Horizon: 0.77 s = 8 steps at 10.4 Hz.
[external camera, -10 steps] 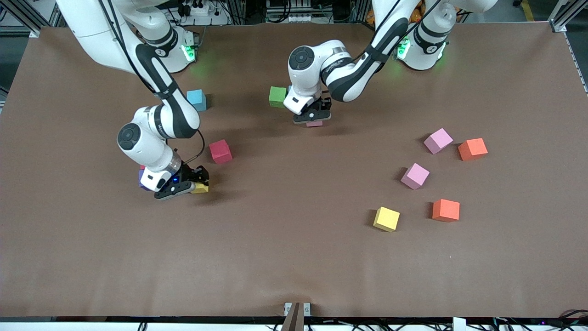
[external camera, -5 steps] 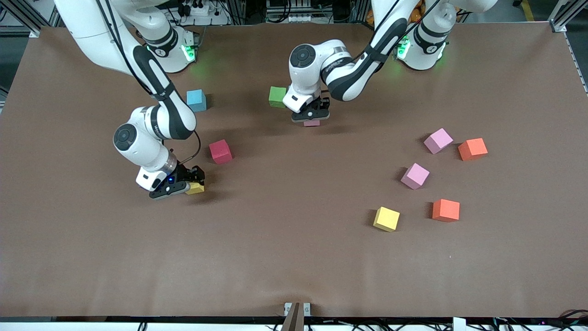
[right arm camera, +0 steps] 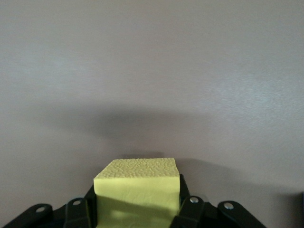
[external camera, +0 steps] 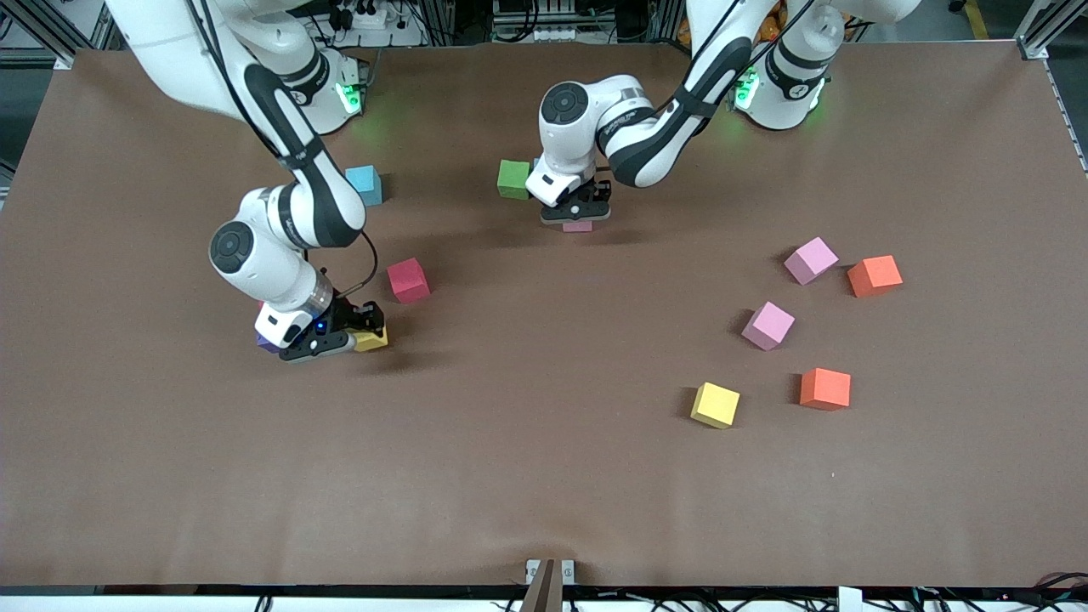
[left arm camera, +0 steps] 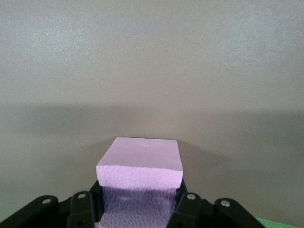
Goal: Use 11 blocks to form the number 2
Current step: 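Lower the pink cube with the left gripper while the right gripper grasps yellow, then lift the yellow cube with the right gripper while the left gripper withdraws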
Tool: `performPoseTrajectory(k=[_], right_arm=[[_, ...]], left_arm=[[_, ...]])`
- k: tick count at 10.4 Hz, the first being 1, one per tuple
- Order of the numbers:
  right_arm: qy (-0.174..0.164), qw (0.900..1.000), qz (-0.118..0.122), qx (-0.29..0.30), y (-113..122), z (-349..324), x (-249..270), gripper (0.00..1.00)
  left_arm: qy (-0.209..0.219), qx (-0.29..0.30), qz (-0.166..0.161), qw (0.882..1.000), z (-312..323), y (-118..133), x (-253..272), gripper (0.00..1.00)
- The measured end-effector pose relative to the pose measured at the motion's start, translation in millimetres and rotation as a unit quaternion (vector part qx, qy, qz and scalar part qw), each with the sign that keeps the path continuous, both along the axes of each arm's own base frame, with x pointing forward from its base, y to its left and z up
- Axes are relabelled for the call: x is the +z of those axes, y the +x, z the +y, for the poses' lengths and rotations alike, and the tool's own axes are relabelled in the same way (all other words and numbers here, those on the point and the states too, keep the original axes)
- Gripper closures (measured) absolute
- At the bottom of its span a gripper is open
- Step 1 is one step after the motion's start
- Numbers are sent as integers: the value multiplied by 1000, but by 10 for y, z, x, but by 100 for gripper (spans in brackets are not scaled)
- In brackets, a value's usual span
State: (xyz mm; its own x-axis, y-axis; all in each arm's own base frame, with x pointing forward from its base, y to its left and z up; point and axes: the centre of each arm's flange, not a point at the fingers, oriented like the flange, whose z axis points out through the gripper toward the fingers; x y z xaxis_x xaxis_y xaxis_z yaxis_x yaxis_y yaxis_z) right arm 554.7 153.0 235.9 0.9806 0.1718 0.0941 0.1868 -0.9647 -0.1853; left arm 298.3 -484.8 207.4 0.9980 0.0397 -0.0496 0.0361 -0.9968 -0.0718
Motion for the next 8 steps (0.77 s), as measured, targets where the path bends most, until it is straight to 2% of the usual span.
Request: performPoseTrajectory(k=[2, 5, 8], right_arm=[[10, 1000, 17, -5, -76, 162, 307, 39], [19, 998, 45, -49, -315, 720, 569, 39], [20, 995, 56, -77, -437, 981, 603, 39]], left_arm=[[1, -2, 0, 1000, 2, -10, -6, 44], [3, -11, 1, 1000, 2, -71, -34, 44], [3, -18, 3, 1000, -25, -145, -36, 44]])
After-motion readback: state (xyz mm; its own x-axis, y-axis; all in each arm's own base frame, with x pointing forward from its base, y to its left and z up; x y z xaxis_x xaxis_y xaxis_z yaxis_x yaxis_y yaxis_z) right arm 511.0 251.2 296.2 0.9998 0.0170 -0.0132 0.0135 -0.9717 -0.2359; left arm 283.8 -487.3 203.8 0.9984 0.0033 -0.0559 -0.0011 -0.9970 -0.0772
